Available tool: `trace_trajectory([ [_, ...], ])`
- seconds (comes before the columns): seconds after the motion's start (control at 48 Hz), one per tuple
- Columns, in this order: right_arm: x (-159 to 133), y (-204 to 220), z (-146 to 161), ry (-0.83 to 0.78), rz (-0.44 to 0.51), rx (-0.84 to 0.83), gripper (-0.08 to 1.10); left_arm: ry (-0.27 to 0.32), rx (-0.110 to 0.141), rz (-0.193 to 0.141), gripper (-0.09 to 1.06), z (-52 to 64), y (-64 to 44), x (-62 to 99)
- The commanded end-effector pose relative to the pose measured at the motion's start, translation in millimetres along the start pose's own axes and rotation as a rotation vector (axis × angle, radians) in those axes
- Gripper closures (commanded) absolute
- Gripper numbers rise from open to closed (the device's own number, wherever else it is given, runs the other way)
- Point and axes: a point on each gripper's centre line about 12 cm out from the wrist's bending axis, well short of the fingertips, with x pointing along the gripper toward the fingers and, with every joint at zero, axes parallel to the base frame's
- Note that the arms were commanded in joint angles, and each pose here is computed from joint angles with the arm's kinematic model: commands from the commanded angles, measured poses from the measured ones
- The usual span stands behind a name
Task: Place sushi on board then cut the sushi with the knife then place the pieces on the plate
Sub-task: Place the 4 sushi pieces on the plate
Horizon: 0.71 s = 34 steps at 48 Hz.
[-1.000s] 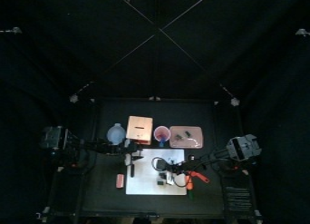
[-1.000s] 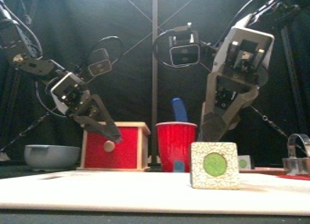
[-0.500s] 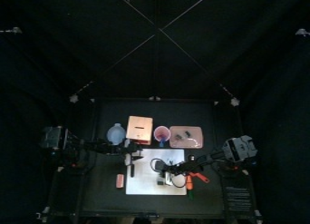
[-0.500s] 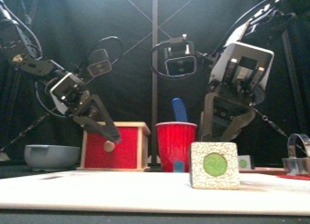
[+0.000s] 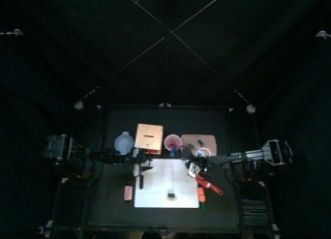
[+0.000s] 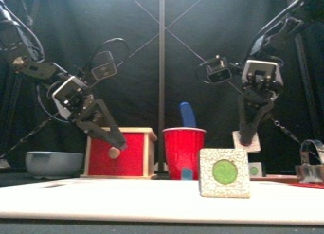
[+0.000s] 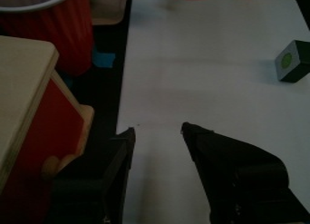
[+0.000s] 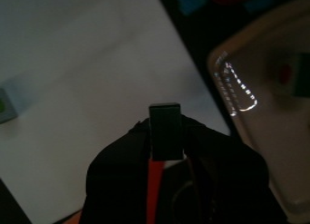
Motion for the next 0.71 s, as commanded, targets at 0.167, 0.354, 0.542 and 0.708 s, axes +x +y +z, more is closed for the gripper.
trace_trajectory([
  [0.167, -4, -61, -7, 0.010, -0.106, 0.159, 0.45, -0.028, -0.002, 0.000, 0.13, 9.1, 0.0, 1.3],
  [0.354, 7, -90, -13, 0.031, -0.167, 0.211, 0.45, -0.028, -0.003, 0.000, 0.13, 9.1, 0.0, 1.3],
  [0.542, 14, -96, -12, -0.004, -0.152, 0.226, 0.41, -0.028, -0.003, 0.000, 0.13, 9.1, 0.0, 1.3],
  [0.708, 20, -100, -15, 0.013, -0.162, 0.230, 0.31, -0.028, -0.004, 0.002, 0.13, 9.1, 0.5, 1.3],
])
